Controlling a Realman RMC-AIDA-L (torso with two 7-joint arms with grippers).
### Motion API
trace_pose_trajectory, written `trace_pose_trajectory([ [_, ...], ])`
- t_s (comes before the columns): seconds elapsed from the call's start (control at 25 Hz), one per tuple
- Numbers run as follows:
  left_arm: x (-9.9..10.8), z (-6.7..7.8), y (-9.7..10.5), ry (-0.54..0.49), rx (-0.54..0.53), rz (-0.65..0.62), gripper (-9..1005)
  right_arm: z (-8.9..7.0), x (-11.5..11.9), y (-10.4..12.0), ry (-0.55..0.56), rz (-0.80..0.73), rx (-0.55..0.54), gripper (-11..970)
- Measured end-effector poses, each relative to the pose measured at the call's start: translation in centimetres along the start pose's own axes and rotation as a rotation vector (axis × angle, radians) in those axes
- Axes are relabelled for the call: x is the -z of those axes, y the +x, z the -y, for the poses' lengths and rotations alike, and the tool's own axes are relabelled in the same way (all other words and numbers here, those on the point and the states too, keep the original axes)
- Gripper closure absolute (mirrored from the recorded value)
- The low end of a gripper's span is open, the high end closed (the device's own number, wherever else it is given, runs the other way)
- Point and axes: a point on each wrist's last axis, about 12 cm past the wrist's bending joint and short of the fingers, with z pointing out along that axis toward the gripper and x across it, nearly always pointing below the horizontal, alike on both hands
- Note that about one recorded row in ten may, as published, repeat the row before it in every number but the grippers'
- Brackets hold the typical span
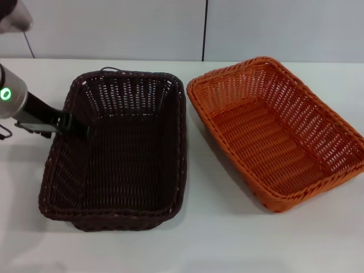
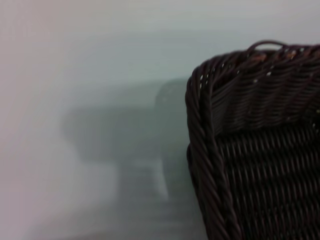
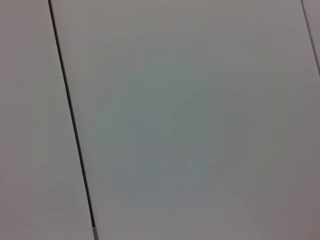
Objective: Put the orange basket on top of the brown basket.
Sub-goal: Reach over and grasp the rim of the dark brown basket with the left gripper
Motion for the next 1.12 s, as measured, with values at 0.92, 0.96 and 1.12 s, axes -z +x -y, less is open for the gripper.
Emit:
trace_pose_trajectory([
  [0.92, -0.7, -0.3, 0.2, -0.017, -0.008, 0.013, 637, -0.3, -0.1, 0.3, -0.001, -0.022, -0.005, 178],
  [0.96, -0.7, -0.3, 0.2, -0.017, -0.009, 0.015, 654, -0.3, -0.1, 0.3, -0.001, -0.024, -0.005, 178],
  [1.12, -0.4, -0.3, 0.0, -0.021, -0.015, 0.026, 718, -0.3, -0.1, 0.3, -0.001, -0.025, -0.005, 178],
])
